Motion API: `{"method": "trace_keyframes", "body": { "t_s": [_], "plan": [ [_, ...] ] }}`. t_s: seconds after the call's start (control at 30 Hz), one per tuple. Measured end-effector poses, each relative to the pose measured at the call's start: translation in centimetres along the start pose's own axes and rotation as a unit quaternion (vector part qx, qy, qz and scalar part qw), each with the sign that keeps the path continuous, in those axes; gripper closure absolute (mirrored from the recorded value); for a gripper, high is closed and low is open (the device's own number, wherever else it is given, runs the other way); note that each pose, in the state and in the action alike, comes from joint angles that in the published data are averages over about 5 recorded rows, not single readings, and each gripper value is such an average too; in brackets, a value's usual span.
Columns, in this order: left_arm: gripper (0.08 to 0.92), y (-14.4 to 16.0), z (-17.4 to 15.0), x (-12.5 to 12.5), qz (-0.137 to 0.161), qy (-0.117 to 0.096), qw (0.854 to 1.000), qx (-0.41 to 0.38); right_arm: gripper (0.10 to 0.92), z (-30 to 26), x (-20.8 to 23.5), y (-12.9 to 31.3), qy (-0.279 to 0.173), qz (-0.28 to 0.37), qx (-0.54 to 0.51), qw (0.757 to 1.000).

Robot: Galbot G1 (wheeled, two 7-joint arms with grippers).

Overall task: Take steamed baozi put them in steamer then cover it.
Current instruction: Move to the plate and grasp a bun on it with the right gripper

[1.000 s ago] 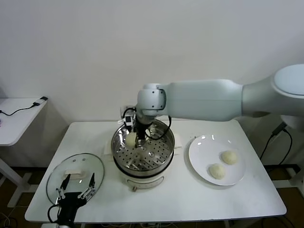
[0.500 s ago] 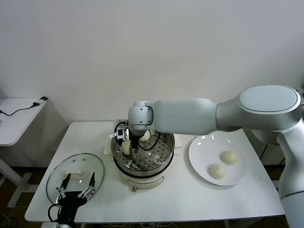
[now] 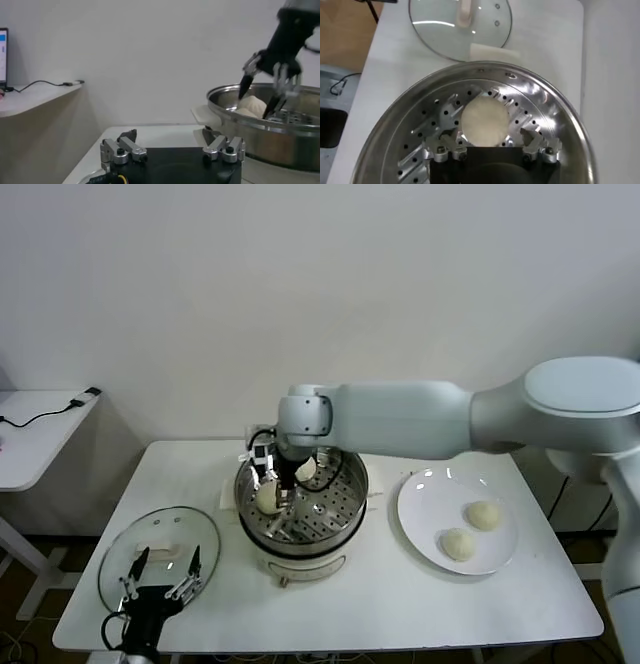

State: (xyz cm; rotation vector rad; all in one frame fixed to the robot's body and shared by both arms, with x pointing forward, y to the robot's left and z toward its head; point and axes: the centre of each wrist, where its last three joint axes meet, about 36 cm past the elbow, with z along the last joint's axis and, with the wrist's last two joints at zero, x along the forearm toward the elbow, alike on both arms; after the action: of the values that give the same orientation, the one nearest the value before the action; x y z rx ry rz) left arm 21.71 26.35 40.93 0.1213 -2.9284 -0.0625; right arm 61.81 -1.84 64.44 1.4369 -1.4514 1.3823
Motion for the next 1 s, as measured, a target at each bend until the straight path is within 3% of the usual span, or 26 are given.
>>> {"method": "trace_keyframes", "body": {
  "t_s": [0.2, 0.43, 0.67, 1.0],
  "plan": [
    [0.177, 0.1, -0.2, -0.3, -0.002, 0.0, 1.0, 0.004, 0.2, 9.1, 5.0, -0.5, 0.017, -0.015, -0.008, 1.0],
    [0.177, 0.3, -0.4, -0.6, -0.003, 0.0, 1.0, 0.011, 0.2, 21.2, 6.7, 1.7, 0.046, -0.032, -0.041, 0.998],
    [0.177, 0.4, -0.4, -0.6, -0.001, 0.003, 1.0, 0.014, 0.2, 29.0, 4.4, 5.5, 0.071, -0.053, -0.069, 0.994],
    [0.177, 0.3, -0.2, -0.2, -0.002, 0.009, 1.0, 0.014, 0.2, 33.4, -0.9, 9.3, 0.09, -0.076, -0.093, 0.989]
  ]
}}
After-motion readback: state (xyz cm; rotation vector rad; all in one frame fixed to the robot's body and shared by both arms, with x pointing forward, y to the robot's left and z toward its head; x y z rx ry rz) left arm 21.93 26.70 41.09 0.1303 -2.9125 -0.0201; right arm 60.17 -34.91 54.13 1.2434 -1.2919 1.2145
